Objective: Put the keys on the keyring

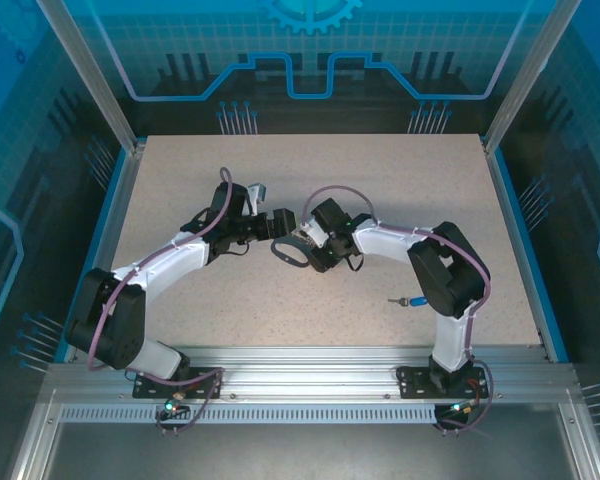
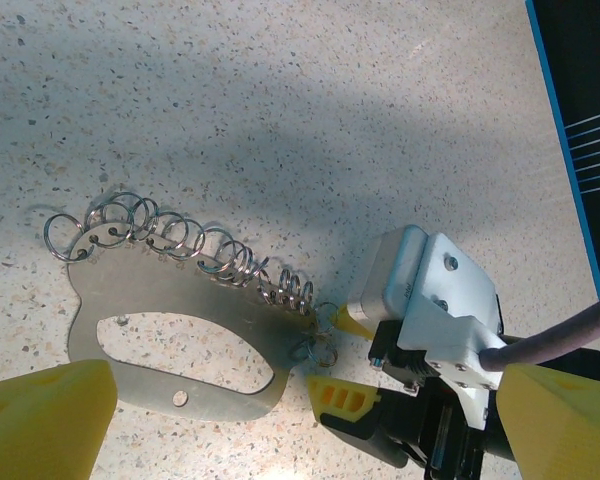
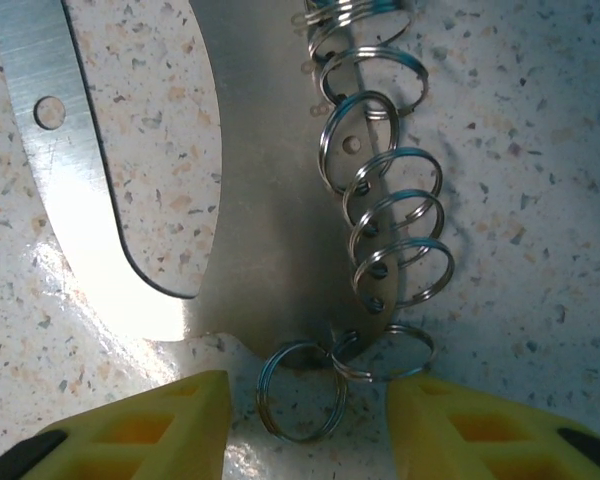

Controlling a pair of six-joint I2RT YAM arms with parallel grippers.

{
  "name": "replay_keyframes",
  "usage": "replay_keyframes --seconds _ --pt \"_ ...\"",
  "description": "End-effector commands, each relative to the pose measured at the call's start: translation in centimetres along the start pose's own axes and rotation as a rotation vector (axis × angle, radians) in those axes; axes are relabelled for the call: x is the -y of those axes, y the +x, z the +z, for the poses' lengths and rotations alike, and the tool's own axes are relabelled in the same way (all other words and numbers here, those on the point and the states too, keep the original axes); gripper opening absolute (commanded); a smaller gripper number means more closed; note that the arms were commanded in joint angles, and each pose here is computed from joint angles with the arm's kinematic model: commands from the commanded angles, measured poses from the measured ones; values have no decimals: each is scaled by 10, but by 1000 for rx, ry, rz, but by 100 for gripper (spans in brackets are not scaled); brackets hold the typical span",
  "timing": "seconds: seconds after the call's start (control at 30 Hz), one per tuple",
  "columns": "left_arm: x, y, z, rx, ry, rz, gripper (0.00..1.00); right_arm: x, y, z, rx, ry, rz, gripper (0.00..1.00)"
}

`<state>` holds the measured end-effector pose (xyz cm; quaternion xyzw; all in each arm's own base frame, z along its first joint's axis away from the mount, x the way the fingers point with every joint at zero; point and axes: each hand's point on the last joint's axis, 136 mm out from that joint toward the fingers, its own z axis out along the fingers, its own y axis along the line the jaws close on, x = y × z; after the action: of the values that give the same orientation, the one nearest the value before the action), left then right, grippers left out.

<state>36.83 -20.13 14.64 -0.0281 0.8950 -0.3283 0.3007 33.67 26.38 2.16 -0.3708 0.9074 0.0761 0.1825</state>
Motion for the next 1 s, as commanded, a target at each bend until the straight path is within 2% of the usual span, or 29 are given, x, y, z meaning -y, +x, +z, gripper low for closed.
replay_keyframes --seconds 0.0,0.37,0.57,0.73,0.97 --pt "4 -4 -3 12 30 -3 99 -5 -4 3 -11 -4 -28 43" --pt "4 -5 -3 13 38 -9 99 -5 0 2 -17 -1 -37 21" --pt "5 -6 -4 15 41 -10 99 0 -8 -6 4 22 -35 0" --pt "8 -7 -9 24 47 -8 99 -2 -20 -25 65 -25 -13 0" --pt "13 -12 -19 44 52 -14 99 -19 -42 -75 233 -244 44 0"
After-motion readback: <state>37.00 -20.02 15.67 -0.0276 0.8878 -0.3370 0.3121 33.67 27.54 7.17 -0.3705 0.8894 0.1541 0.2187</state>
